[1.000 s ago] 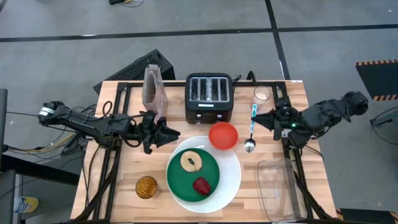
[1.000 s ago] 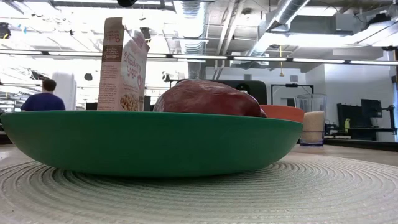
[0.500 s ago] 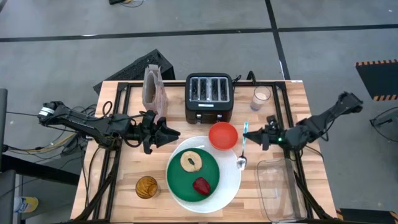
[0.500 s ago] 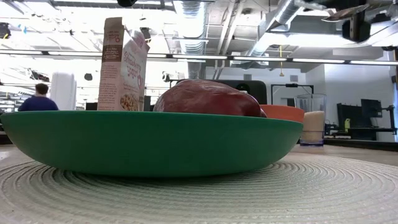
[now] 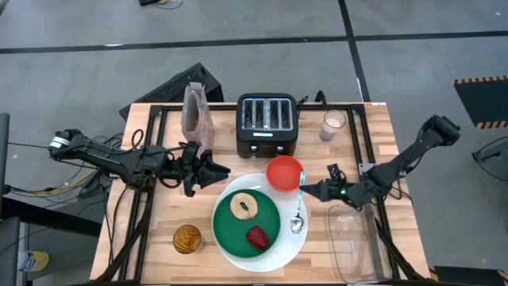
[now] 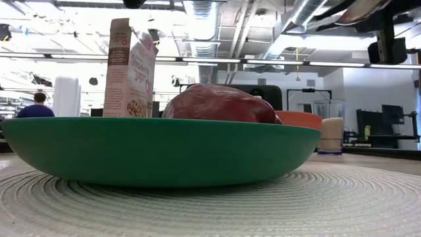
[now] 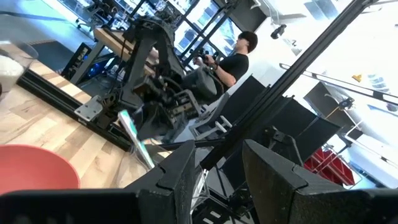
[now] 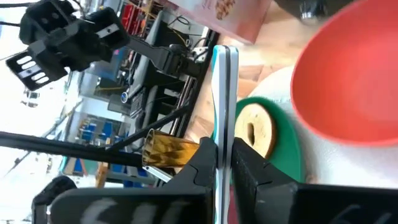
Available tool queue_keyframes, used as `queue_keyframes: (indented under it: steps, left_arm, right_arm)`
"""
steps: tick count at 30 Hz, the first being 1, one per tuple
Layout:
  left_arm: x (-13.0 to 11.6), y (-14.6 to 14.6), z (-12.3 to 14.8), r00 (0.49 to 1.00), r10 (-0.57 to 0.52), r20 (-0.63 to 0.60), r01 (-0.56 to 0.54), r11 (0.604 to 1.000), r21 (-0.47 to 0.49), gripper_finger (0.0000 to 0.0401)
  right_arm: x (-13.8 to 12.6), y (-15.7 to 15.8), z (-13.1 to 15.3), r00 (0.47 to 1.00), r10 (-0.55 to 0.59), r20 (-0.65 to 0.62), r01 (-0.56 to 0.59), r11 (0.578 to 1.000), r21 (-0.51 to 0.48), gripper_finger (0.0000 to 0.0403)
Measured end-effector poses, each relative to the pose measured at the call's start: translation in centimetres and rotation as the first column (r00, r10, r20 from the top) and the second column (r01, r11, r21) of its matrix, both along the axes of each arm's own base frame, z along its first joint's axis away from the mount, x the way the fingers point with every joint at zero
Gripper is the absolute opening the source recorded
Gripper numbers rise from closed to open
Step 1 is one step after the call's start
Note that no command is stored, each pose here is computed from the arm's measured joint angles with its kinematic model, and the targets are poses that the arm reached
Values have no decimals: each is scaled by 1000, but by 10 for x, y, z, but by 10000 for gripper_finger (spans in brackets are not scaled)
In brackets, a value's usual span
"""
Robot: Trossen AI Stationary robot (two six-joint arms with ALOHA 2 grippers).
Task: Arrange a breakfast setting
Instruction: Put the blue spoon on the white mat from the orange cup
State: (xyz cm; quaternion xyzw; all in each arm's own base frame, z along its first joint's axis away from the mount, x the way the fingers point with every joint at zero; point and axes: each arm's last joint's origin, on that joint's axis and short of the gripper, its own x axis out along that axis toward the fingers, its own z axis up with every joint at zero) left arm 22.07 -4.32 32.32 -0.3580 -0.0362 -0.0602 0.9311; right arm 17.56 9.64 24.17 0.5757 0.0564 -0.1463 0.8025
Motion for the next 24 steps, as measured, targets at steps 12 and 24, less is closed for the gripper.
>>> queue_keyframes:
  steps: [12, 24]
  left_arm:
    - [0, 0, -1, 1000, 10, -7, -10, 1000, 1, 121]
    - [0, 0, -3, 999, 10, -31, -10, 1000, 6, 121]
  right_arm:
    - [25, 27, -21, 999, 10, 36, -14, 993, 119, 39]
    - [41, 49, -39, 999, 21, -31, -16, 989, 149, 39]
